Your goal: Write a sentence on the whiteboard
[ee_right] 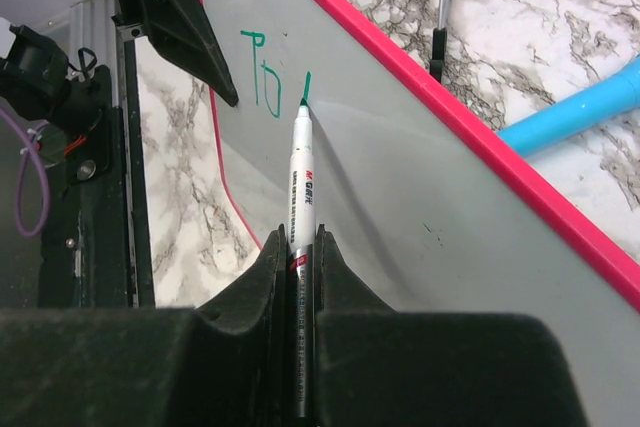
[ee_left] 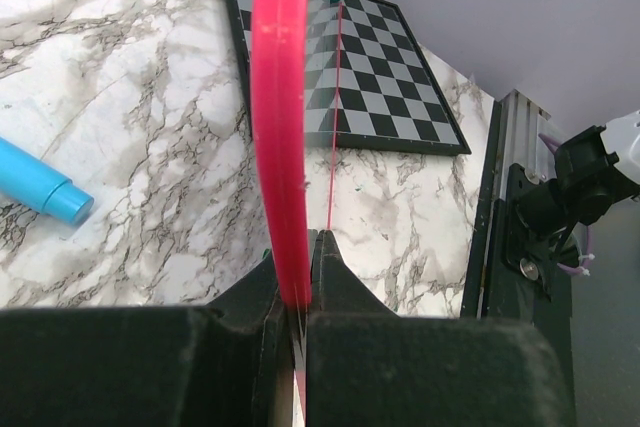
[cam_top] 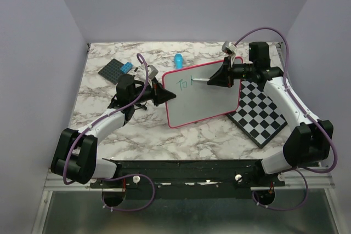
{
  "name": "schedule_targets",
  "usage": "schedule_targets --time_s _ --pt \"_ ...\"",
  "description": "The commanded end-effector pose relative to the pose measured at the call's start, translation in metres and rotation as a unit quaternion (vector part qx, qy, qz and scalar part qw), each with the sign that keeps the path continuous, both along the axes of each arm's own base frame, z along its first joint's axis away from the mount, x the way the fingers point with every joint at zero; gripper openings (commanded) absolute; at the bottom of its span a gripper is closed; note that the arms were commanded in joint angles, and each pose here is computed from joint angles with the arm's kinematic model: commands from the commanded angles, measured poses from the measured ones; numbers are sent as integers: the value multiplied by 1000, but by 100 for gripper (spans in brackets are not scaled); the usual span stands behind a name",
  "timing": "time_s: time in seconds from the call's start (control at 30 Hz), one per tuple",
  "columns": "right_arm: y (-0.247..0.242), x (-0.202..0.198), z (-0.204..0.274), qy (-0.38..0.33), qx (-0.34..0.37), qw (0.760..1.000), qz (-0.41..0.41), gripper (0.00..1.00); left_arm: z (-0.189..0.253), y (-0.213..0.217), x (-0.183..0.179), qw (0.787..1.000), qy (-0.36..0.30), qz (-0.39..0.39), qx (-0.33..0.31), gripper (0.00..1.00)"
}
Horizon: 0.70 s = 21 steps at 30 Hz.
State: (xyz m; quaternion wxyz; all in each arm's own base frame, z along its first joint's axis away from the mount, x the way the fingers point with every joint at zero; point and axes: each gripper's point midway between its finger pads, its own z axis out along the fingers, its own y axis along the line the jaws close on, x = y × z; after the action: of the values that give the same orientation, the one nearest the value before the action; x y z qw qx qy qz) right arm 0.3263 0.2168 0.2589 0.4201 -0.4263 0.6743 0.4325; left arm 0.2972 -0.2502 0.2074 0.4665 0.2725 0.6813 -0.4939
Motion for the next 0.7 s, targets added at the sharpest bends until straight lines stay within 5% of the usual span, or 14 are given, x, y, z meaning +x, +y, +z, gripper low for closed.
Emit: schedule_targets --time_s 0.0,0.67 --pt "-1 6 -3 4 0 1000 -4 0 -16 6 11 999 -22 21 39 0" --pt "12 -3 -11 19 0 1000 15 0 -17 6 10 999 -22 19 40 0"
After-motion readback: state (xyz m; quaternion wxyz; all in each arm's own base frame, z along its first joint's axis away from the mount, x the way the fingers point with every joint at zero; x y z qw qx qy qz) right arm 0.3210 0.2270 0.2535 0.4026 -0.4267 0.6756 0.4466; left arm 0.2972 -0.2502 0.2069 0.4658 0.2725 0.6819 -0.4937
